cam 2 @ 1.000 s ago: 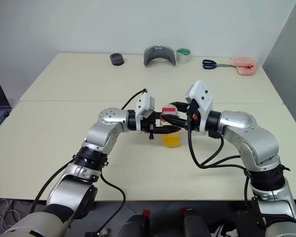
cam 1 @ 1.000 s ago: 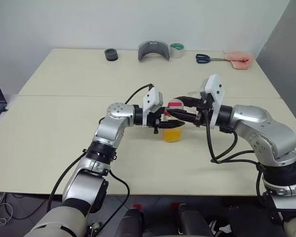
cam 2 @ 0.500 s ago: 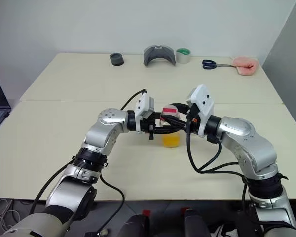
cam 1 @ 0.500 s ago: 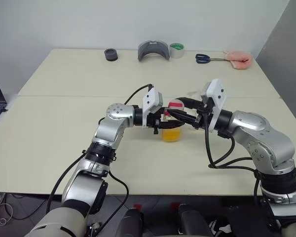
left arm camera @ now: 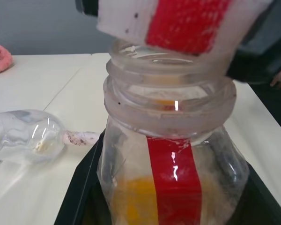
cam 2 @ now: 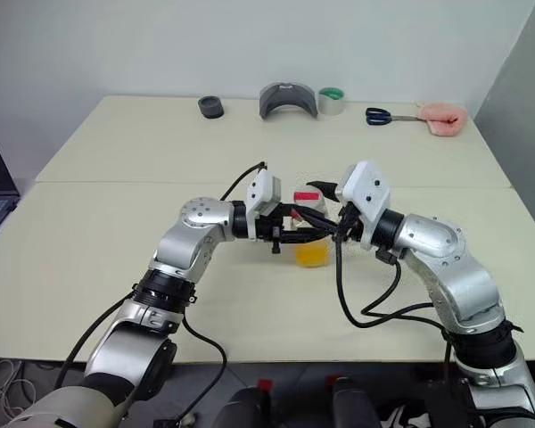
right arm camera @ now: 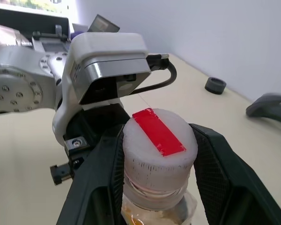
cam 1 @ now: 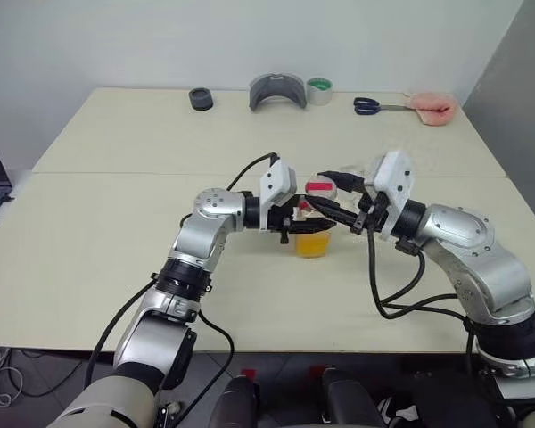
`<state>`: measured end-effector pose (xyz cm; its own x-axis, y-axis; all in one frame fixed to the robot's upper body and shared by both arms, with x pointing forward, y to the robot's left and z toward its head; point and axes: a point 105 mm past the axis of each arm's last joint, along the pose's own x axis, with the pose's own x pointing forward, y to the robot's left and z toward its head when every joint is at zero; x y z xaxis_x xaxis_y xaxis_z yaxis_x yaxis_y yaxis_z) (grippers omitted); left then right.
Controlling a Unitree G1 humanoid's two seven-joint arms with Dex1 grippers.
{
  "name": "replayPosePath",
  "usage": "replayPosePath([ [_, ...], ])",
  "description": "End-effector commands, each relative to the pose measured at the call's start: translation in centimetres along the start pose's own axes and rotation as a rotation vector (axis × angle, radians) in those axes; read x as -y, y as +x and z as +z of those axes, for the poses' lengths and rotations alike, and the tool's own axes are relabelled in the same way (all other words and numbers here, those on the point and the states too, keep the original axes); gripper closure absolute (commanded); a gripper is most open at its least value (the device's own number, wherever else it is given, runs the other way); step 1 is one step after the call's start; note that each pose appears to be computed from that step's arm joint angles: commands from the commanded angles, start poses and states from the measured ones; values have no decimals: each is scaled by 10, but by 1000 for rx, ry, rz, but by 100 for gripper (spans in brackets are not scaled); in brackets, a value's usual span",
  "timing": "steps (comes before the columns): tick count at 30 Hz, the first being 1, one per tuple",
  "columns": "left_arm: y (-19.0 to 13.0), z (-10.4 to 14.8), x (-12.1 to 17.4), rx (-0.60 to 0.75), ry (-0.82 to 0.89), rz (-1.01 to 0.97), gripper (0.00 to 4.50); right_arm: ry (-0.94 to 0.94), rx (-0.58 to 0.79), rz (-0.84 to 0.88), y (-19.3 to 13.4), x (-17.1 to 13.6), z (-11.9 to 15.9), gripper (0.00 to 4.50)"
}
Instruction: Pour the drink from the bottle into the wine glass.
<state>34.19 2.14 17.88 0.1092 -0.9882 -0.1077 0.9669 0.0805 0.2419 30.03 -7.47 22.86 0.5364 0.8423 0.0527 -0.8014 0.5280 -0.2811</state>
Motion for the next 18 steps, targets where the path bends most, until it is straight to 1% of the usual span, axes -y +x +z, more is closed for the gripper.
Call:
replayPosePath([
  [1,0,6,3,11,29,-18,271,52,87,-131,-21,25,23,276],
  [8,-2,6,2,10,32,-3,271,165,134,-213,-42,35,29,278],
  [11,-2,6,2,11,33,-1,271,172,110,-278,-53,40,24,278],
  [13,-4,6,1,11,34,8,271,146,67,-377,-69,51,14,278],
  [15,-6,6,-2,11,36,29,271,85,-8,-501,-91,63,-3,278],
  [17,-8,7,-4,12,36,46,271,34,-88,-574,-109,68,-20,278],
  [18,-9,7,-5,14,34,54,271,32,-145,-613,-119,69,-35,278],
])
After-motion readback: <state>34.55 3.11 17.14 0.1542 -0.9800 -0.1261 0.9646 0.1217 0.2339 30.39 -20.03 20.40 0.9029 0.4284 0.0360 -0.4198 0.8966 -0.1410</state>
